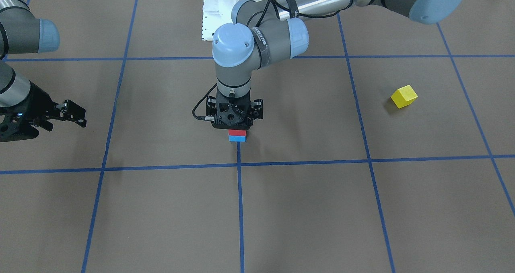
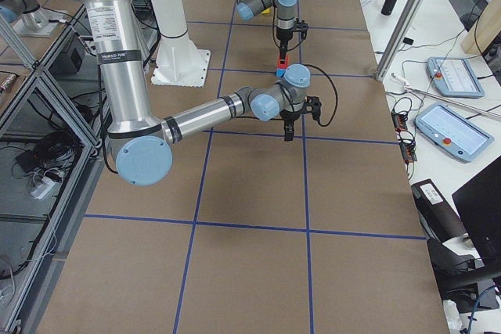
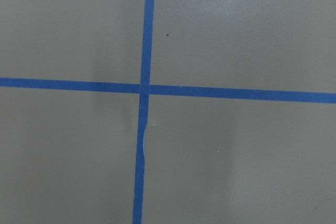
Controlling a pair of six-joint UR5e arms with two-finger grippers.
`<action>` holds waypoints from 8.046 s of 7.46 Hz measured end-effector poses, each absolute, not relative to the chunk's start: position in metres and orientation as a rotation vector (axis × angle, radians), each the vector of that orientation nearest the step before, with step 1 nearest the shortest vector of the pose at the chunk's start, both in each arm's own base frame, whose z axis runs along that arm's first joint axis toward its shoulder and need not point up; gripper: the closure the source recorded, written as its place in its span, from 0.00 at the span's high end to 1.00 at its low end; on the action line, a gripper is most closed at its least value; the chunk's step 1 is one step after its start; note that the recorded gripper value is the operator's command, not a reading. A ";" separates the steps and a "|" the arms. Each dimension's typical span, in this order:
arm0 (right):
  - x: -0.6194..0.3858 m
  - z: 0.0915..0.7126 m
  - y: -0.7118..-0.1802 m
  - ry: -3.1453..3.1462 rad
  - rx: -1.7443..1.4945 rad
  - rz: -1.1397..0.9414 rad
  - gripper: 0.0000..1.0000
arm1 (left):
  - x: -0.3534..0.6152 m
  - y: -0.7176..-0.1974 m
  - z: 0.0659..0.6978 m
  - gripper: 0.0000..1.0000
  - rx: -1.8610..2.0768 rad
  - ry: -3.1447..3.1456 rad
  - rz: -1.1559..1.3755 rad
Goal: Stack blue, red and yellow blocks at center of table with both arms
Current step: 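Move the left gripper back toward the yellow cube, then lower the left gripper onto the yellow cube and close on it, then carry the yellow cube with the left gripper above the red cube, then lower the yellow cube onto the red cube and open the left gripper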
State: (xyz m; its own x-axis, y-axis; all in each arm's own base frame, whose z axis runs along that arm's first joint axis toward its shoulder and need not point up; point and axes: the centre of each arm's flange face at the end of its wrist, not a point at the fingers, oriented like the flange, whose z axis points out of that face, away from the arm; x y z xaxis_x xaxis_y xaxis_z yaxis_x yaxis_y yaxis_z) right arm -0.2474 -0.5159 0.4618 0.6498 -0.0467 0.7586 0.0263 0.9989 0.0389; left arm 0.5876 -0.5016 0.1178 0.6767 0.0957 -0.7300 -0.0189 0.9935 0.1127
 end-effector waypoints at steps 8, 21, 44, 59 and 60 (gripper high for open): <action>-0.245 0.452 -0.514 -0.871 0.041 -0.043 1.00 | 0.249 -0.408 0.513 0.99 0.039 0.756 -0.048; -0.245 0.448 -0.512 -0.874 0.046 -0.045 1.00 | 0.266 -0.428 0.558 0.78 -0.113 0.753 -0.239; -0.250 0.442 -0.512 -0.881 0.049 -0.056 1.00 | 0.562 -0.510 0.105 0.00 0.041 0.842 0.007; -0.251 0.445 -0.513 -0.878 0.045 -0.053 1.00 | 0.575 -0.516 0.094 0.00 0.020 0.832 -0.025; -0.251 0.445 -0.513 -0.877 0.046 -0.053 1.00 | 0.575 -0.516 0.094 0.00 0.022 0.832 -0.021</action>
